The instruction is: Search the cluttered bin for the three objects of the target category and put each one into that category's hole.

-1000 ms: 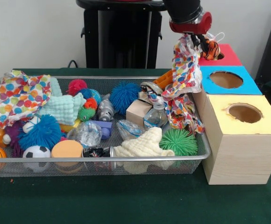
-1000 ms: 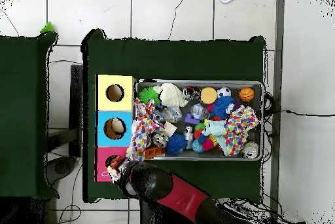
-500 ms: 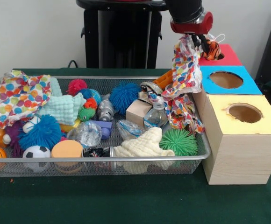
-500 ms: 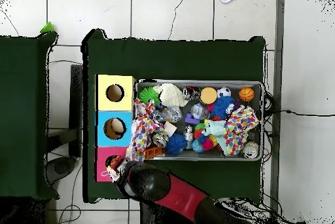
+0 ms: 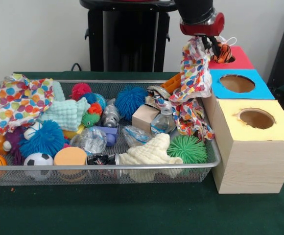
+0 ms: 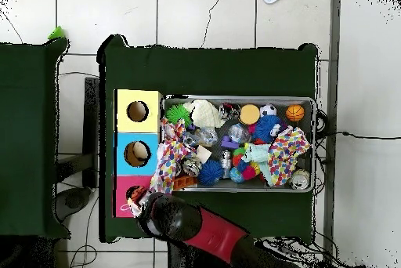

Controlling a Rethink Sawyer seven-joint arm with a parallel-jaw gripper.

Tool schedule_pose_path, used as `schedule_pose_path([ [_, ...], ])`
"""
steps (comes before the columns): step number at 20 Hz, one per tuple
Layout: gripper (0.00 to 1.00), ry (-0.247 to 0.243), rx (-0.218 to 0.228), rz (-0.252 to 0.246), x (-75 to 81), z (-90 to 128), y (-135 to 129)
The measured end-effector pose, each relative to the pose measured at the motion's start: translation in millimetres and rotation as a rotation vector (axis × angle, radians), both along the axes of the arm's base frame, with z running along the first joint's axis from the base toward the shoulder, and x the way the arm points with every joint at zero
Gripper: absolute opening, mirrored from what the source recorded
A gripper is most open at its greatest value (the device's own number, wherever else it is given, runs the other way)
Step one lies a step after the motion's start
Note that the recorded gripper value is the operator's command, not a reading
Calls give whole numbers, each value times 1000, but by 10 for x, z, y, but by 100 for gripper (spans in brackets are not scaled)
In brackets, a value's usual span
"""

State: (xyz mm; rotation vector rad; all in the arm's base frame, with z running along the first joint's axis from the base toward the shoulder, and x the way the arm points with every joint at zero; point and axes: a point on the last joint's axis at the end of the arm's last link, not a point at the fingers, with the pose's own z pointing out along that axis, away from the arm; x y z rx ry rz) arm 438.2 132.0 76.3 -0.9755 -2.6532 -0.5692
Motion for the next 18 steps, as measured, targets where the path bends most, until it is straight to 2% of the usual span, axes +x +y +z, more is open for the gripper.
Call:
schedule_pose_path([
  [8, 0, 11, -34, -26, 4, 7, 44],
  [10, 0, 11, -59, -35, 4, 17, 79],
  [11, 0, 8, -92, -38, 3, 33, 126],
  [17, 0, -2, -175, -38, 4, 67, 246],
  [18, 0, -6, -205, -36, 3, 76, 285],
])
